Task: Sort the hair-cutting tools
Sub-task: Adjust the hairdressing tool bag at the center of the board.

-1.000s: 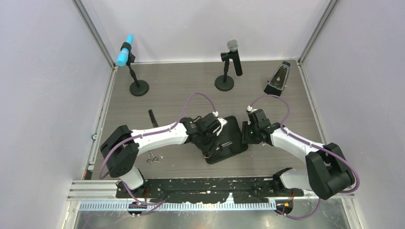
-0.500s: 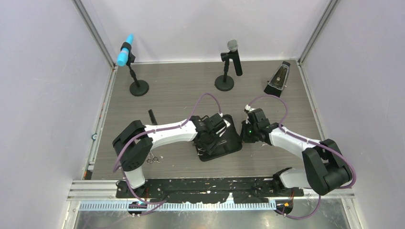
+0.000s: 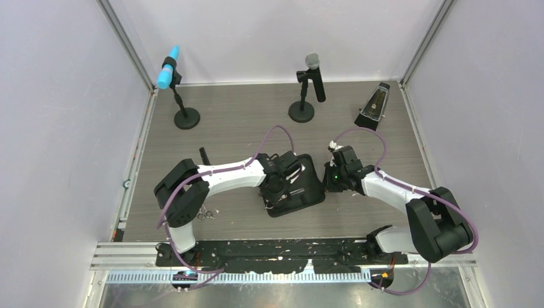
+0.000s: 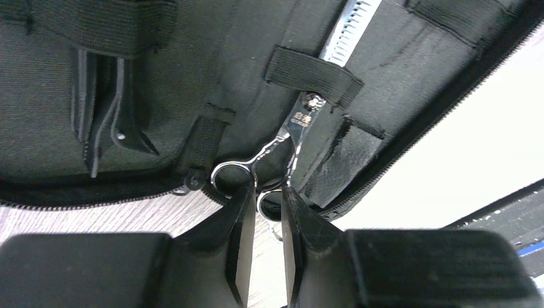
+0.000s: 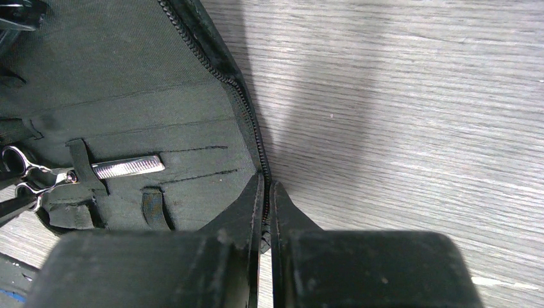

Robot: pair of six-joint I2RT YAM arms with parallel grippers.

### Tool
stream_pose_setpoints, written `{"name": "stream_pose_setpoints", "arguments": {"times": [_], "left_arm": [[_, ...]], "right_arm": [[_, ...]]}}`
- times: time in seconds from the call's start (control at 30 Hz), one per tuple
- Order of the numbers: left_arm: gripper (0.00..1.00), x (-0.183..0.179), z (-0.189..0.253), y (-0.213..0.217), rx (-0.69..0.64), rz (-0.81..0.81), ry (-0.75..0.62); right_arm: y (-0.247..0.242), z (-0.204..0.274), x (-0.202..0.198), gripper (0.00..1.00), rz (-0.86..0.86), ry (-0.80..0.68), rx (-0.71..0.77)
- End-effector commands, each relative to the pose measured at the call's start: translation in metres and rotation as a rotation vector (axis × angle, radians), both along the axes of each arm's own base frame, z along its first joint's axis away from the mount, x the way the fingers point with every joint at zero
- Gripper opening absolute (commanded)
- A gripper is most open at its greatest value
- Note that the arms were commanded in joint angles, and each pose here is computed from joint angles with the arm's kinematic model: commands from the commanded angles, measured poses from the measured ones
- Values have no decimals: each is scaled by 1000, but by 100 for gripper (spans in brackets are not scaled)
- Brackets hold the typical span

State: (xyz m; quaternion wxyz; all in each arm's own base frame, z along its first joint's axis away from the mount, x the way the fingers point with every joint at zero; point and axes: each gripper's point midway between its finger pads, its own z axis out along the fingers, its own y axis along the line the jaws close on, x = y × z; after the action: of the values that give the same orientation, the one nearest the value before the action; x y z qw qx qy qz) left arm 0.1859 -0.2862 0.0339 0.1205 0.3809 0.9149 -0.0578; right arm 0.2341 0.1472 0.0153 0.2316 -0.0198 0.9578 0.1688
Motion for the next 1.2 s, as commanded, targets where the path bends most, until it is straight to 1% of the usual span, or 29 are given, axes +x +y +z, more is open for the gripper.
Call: {"name": "stream_pose_setpoints", "arguments": {"times": [0.0,0.37,0.47,0.57,0.63,0.7,0.77,0.93,1.17], "left_arm": [[23,-6,12,-18,-67,-39,31],[23,-6,-1,-21,-23,-45,66],[12,-5,-5,-21,0,-46,77],[11,-4,-6,-21,11,-44,79],[6,-3,-6,-21,14,-47,76],[0,-3,-7,-23,10,-57,80],[0,-2,-4,-28,-10,-73,80],[0,4,14,-60,-119,-144,54],[0,19,26,-86,-166,-263,5]], "right_arm": [[-5,-19,-20,5,10,80,-24],[-5,-19,-20,5,15,80,-20],[-4,-19,-21,5,18,81,-16],[-3,-18,-21,5,23,80,-11],[-2,-18,-21,5,27,79,-6],[-1,-19,-22,5,31,83,-2],[0,-19,-22,5,37,86,2],[3,-20,-24,5,55,93,13],[9,-19,-26,5,92,95,40]]}}
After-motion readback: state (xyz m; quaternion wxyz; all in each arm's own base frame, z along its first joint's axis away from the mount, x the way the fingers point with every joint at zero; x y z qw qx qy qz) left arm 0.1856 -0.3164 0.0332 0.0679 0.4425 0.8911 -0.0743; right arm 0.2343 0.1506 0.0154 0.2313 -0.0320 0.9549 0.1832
